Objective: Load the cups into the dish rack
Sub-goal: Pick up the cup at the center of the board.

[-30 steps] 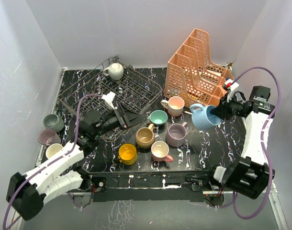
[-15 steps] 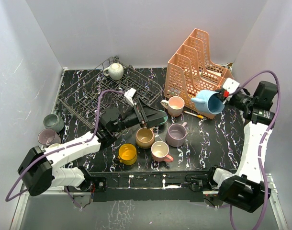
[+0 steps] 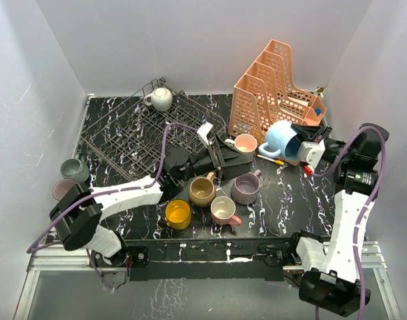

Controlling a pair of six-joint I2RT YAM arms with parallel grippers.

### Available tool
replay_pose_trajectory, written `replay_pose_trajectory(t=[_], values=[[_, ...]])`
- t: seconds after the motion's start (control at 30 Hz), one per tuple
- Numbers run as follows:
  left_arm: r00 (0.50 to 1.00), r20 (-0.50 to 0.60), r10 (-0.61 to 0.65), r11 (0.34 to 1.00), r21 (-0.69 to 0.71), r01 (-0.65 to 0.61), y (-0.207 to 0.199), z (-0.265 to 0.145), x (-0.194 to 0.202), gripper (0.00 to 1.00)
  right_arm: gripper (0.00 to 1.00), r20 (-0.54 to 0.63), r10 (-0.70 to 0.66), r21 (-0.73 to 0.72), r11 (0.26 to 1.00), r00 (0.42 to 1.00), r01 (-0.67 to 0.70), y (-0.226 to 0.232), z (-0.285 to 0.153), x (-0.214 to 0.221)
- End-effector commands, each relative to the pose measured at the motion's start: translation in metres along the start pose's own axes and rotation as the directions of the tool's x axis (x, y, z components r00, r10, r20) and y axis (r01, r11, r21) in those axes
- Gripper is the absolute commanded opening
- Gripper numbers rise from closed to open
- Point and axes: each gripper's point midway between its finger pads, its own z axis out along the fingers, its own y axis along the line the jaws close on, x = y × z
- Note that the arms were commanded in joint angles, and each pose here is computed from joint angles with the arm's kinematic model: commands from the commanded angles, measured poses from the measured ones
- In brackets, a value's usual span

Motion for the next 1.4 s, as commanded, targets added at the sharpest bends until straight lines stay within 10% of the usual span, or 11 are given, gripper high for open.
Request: replay_pose_trajectory(t=[0.0, 0.93, 1.23, 1.37], values=[[1.0, 0.003, 0.031, 0.992, 0.124, -0.031, -0.039, 0.02, -0.001, 0.96, 0.08, 0.091, -0.247, 0.038, 0.969, 0.965, 0.245, -0.02, -0.001, -0.038], [0.992, -0.1, -0.083, 0.974, 0.2, 0.102, -0.038, 0.076, 0.023, 0.59, 0.08, 0.187, -0.301, 0.033, 0.953, 0.935, 0.3, 0.009, -0.005, -0.069], [0.992, -0.107, -0.066, 0.958, 0.271, 0.093, -0.053, 0.076, 0.024, 0.02, 0.08, 0.189, -0.3, 0.027, 0.953, 0.935, 0.301, 0.016, -0.005, -0.07], [0.993, -0.105, -0.046, 0.943, 0.322, 0.078, -0.064, 0.068, 0.025, 0.0, 0.08, 0.193, -0.295, 0.023, 0.955, 0.936, 0.296, 0.02, -0.005, -0.07]])
